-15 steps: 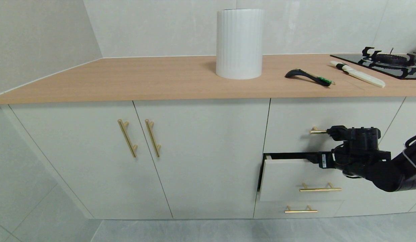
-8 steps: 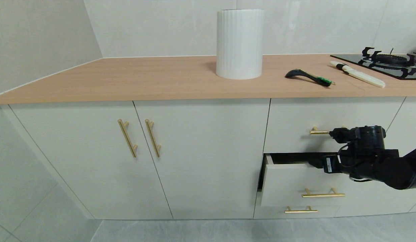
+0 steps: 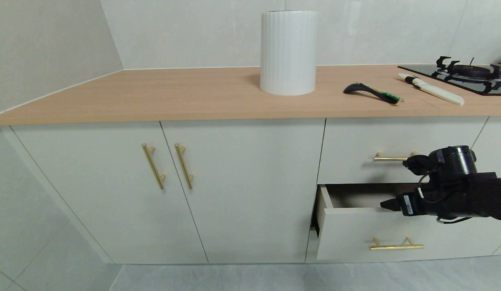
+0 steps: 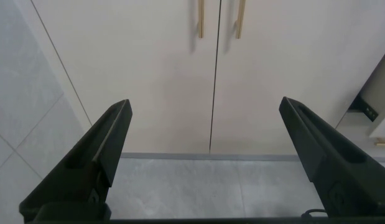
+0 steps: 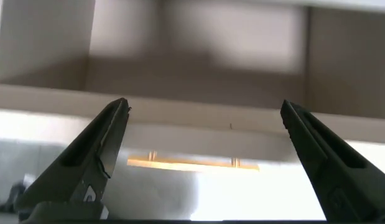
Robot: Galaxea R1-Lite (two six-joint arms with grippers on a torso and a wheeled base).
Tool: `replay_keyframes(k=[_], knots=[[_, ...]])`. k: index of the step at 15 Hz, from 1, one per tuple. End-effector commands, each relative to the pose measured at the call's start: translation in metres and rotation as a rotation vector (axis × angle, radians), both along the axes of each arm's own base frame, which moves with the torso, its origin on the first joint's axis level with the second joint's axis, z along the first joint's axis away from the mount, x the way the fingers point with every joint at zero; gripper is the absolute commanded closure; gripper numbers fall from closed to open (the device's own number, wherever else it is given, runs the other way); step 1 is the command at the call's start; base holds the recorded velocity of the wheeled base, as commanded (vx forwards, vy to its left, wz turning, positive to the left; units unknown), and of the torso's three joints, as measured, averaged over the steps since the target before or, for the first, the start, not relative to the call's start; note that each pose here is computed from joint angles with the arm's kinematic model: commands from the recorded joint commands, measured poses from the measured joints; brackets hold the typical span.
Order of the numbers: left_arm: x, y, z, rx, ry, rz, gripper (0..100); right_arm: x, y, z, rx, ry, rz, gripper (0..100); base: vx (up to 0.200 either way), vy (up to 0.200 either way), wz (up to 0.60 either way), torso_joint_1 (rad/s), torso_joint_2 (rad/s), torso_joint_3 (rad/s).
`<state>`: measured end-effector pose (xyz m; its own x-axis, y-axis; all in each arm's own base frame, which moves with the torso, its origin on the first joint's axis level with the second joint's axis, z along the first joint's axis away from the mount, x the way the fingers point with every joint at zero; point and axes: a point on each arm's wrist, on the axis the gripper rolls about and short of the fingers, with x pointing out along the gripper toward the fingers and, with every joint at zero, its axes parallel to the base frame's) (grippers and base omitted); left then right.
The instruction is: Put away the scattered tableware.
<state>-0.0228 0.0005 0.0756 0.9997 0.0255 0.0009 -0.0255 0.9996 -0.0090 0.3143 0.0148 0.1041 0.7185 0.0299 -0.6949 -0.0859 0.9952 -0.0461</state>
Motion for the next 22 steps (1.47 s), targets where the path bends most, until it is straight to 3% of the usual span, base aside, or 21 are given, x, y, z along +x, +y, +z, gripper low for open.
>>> replay_keyframes(k=[1, 5, 15, 22], knots=[[0.000, 0.000, 0.000, 0.000, -0.001, 0.001, 0, -0.012, -0.001, 0.030, 0.004, -0.064, 0.001, 0, 0.000, 0.000, 0.00, 0.000, 0.00, 0.000], [0.000, 0.000, 0.000, 0.000, -0.001, 0.001, 0, -0.016, 0.005, 0.046, 0.047, -0.098, 0.039, 0, 0.000, 0.000, 0.00, 0.000, 0.00, 0.000], [0.000, 0.000, 0.000, 0.000, 0.001, 0.001, 0, 0.011, 0.020, -0.005, 0.065, 0.049, 0.049, 0, 0.000, 0.000, 0.00, 0.000, 0.00, 0.000], [0.000, 0.000, 0.000, 0.000, -0.001, 0.001, 0, 0.006, 0.019, -0.008, 0.050, 0.108, 0.044, 0, 0.000, 0.000, 0.00, 0.000, 0.00, 0.000]])
